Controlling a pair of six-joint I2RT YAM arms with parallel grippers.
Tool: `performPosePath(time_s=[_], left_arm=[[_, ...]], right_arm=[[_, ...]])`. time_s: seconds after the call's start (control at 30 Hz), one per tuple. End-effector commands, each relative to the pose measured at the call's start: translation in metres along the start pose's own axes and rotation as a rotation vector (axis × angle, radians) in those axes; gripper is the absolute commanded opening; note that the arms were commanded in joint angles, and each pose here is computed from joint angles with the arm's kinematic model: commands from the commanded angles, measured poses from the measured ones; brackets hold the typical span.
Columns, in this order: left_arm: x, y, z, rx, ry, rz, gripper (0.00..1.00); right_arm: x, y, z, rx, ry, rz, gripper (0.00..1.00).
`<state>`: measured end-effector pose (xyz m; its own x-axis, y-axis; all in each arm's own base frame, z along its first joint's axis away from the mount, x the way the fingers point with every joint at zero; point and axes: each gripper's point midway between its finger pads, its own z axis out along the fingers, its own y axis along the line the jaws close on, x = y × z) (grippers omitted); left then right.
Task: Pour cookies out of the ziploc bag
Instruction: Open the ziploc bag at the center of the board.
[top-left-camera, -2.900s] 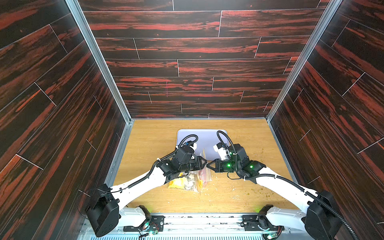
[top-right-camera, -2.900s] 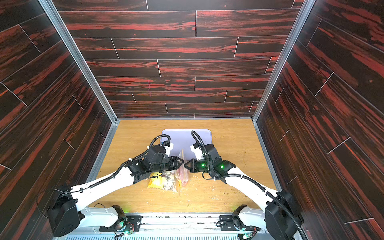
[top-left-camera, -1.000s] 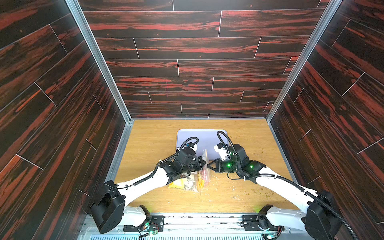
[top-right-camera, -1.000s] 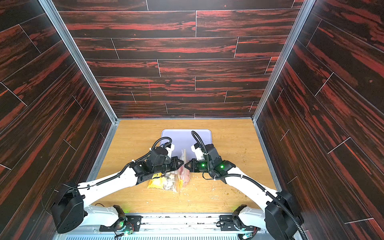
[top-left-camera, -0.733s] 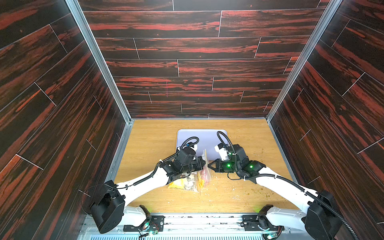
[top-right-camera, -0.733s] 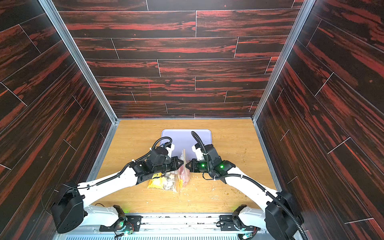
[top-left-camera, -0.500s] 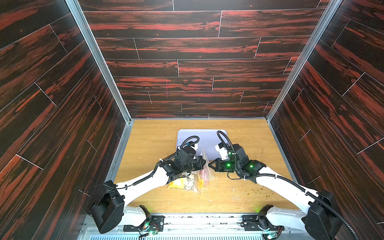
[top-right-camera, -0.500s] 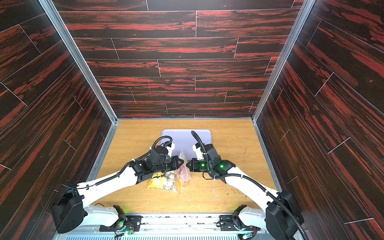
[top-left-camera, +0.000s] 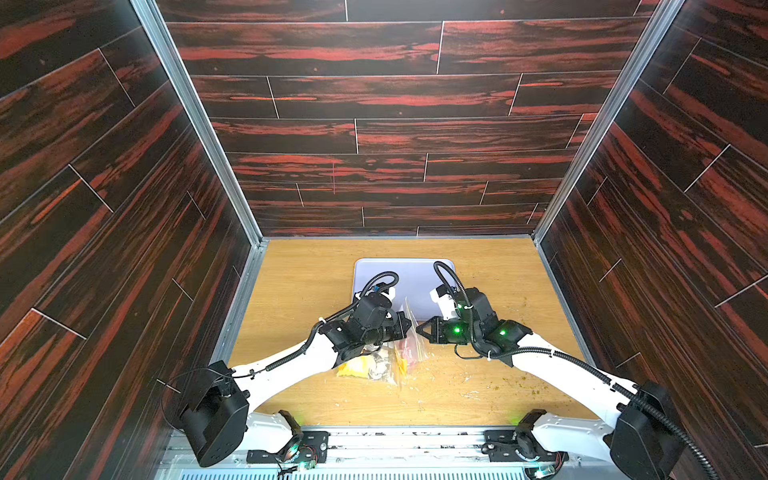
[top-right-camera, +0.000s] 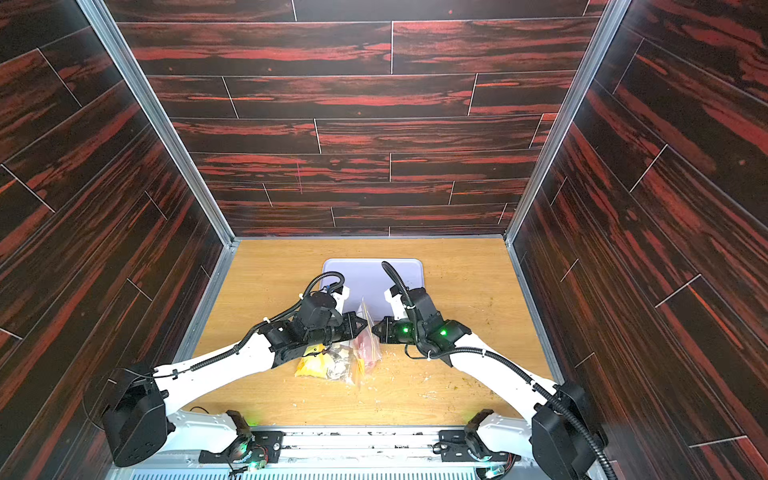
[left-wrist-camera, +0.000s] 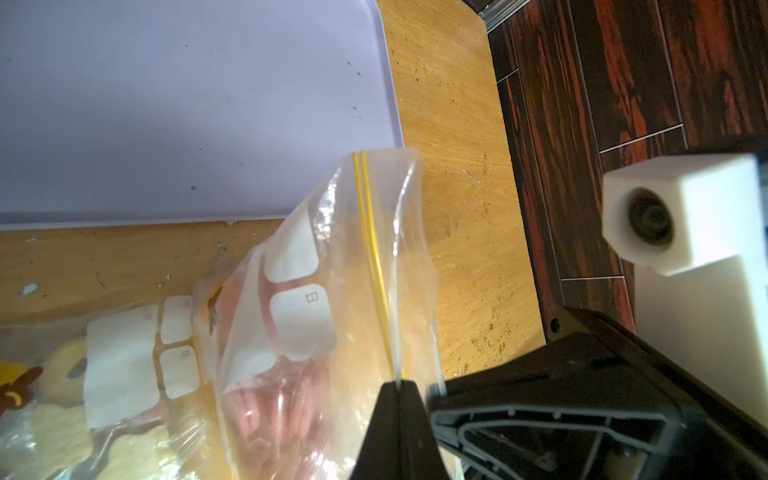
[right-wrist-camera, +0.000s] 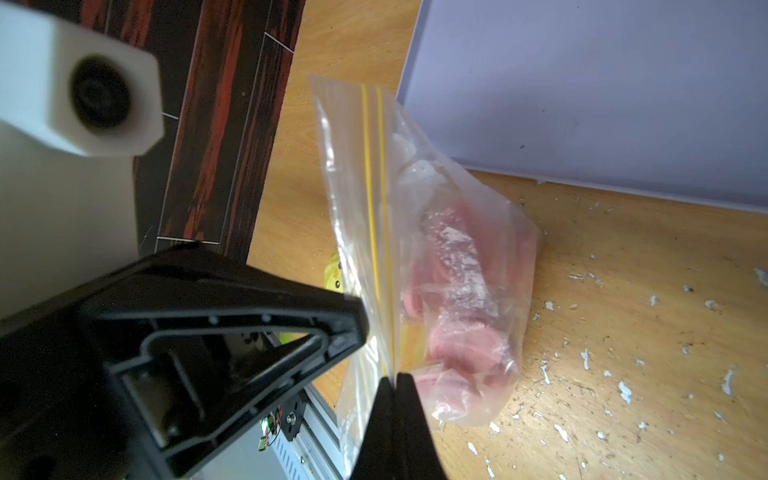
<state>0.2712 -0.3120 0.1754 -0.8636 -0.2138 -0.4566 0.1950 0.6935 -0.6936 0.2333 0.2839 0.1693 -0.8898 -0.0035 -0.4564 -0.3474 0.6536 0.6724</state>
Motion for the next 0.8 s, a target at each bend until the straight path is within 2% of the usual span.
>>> performPosePath(time_s=[0.0,0.27,0.47,0.67,0.77], left_arm=[[-0.007,-0.005,0.001,0.006,-0.003,-0.01,0.11],[-0.007,0.0,0.004,-0.013,-0.006,-0.015,0.15],[-0.01,0.002,0.002,-0.016,-0.035,-0.029,0.13],[-0.016,0.002,-0.001,-0.014,-0.071,-0.047,0.0],[-0.017,0.002,-0.001,-0.017,-0.075,-0.056,0.0]], right_arm=[[0.001,0.013,-0.001,-0.039,0.008,-0.037,0.0],[0.0,0.017,-0.001,-0.048,0.003,-0.042,0.0],[0.0,0.018,-0.002,-0.052,0.001,-0.034,0.0],[-0.001,0.014,-0.002,-0.032,-0.008,-0.022,0.0],[-0.002,0.008,-0.001,0.002,-0.011,-0.013,0.0]])
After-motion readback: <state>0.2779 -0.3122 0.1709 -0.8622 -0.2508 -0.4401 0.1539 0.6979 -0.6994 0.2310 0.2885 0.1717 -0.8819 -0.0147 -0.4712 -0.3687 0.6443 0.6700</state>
